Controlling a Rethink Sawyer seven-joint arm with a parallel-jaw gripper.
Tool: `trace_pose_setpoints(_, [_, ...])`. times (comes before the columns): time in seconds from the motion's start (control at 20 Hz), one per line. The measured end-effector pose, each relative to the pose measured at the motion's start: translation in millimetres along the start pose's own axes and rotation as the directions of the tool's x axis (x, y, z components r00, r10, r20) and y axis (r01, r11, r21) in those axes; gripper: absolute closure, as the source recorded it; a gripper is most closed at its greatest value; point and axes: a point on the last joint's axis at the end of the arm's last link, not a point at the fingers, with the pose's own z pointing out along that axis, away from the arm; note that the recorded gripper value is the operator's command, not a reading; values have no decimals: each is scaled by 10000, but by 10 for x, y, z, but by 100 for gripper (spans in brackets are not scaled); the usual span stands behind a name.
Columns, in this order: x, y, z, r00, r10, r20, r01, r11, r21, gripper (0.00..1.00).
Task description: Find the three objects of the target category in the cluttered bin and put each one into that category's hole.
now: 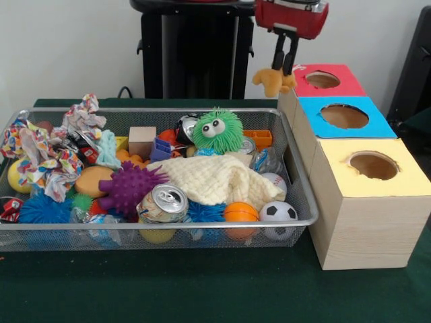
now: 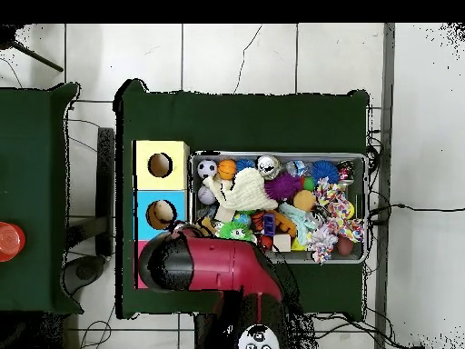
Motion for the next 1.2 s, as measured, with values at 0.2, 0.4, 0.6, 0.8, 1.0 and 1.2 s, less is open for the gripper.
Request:
trace_pose_setpoints(0.2, [21,36,-28,9998,177,-19,-177,9998,-45,100])
trace_pose_setpoints(0.4, [30,38,-81,9995,323,51,-322,9995,-40,100])
trace_pose_setpoints(0.6, [66,47,-162,9985,533,107,-532,9985,-82,100])
trace_pose_setpoints(0.8, [106,22,-188,9974,716,49,-716,9974,-92,100])
trace_pose_setpoints(1.0, [156,-35,-192,9956,937,-63,-938,9956,-52,100])
trace_pose_setpoints(1.2, [145,-96,-211,9945,1048,-11,-1048,9945,12,100])
